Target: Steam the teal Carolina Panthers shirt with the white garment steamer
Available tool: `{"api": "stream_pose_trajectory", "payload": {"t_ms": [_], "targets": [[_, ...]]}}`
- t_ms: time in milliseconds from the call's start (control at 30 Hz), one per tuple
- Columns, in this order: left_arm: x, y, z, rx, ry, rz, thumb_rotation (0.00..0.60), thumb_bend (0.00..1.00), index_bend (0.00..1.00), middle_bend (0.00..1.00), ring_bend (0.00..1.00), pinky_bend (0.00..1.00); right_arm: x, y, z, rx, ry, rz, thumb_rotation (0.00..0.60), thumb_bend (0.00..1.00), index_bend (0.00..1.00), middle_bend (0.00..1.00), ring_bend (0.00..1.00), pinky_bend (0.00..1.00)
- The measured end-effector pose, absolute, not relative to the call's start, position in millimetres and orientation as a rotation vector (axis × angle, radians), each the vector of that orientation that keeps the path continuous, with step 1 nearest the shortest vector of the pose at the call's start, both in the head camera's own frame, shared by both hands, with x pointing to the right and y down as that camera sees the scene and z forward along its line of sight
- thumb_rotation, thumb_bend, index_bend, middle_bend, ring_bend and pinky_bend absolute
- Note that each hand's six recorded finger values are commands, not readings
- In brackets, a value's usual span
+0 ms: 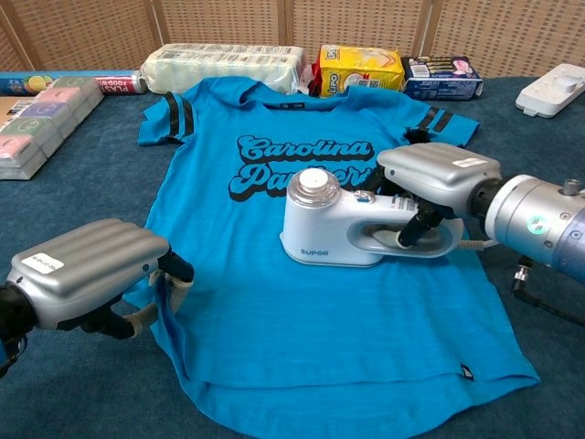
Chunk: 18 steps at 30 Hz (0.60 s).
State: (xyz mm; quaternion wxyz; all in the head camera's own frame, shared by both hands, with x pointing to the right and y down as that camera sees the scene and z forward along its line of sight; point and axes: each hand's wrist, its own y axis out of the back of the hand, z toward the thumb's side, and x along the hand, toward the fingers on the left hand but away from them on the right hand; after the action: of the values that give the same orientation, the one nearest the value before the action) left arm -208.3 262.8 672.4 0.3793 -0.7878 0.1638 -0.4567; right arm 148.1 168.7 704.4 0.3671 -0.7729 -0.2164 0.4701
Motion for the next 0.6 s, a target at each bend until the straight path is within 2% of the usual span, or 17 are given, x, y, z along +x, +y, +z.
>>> {"api": "stream_pose_trajectory", "payload": {"t_ms": [600], "targets": [[-208,263,671,-2.013,0.419,-1.158,0.600,0.49,0.63,0.62,0.48,0.37,156,188,695,-2.016,-0.533,1.208,0.600,0.37,0.68,0.74,0.84,0.84]]}}
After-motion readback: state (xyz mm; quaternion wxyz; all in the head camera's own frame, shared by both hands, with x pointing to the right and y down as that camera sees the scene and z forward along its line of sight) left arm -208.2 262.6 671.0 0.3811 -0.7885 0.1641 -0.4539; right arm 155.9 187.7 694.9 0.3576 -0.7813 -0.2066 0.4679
